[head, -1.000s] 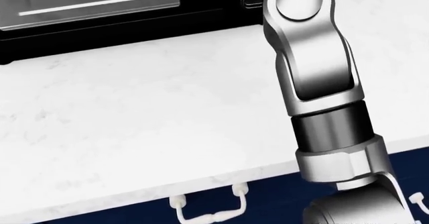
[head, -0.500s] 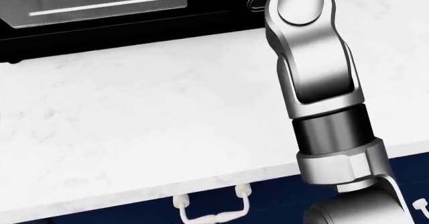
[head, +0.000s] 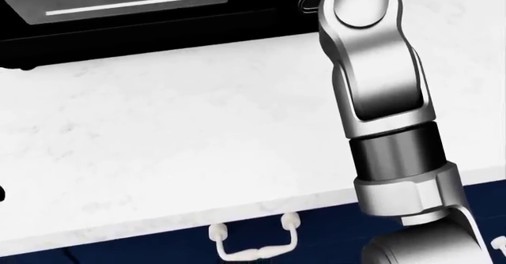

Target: Close the toaster oven door.

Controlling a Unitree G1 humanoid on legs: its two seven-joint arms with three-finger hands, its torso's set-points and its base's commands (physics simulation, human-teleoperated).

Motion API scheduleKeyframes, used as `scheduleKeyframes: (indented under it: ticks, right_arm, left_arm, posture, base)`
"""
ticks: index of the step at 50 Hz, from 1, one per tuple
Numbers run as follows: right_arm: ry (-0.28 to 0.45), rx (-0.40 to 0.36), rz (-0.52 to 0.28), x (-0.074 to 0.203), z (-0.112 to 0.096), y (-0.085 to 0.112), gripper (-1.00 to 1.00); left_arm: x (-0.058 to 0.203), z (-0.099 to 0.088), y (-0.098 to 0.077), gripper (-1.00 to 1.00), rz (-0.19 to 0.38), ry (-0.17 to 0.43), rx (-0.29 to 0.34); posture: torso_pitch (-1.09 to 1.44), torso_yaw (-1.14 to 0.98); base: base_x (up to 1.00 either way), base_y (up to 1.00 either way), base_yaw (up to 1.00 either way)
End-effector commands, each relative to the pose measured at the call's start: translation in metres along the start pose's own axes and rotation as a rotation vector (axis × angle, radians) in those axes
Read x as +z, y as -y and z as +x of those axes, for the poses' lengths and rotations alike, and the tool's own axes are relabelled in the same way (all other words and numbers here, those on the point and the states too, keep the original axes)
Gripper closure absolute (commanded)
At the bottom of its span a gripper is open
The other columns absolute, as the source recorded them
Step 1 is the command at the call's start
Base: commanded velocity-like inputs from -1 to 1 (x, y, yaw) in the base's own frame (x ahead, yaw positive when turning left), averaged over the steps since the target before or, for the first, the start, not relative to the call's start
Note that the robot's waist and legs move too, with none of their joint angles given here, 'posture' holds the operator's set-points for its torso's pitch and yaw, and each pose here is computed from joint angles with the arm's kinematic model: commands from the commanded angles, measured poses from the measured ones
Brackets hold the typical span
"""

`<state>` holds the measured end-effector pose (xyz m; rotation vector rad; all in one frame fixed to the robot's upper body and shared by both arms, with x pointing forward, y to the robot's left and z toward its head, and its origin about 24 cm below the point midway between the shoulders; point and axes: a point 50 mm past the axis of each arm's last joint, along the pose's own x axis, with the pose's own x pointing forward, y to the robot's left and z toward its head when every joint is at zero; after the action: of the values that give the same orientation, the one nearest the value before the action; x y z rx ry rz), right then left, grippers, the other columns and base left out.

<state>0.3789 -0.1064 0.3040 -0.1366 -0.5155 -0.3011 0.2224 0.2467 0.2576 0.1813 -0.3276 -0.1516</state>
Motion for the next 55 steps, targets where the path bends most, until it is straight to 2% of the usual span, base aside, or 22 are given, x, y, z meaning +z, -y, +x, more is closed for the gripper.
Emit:
scheduleKeyframes:
  ticks: [1,31,42,55]
  right_arm:
    - [0.122,-0.007,0.044,0.03,0.003,0.001,-1.0]
    - [0.116,-0.012,0.041,0.027,0.003,0.002,-1.0]
    - [0.115,-0.015,0.039,0.027,0.003,0.004,-1.0]
    - [0.109,-0.027,0.033,0.022,0.002,0.006,-1.0]
  left_arm:
    - [0.008,0.002,-0.005,-1.0,0.033,0.028,0.033]
    - [0.003,0.025,-0.013,-1.0,0.07,0.014,0.015]
    - [0.011,0.031,-0.019,-1.0,0.088,0.019,0.019]
    - [0.024,0.042,-0.026,-1.0,0.082,0.019,0.008]
  posture:
    - [0.0,0.0]
    - [0.0,0.0]
    - [0.0,0.0]
    - [0.0,0.0]
  base:
    - [0.0,0.0,0.0]
    - [0.0,0.0,0.0]
    - [0.0,0.0,0.0]
    - [0.0,0.0,0.0]
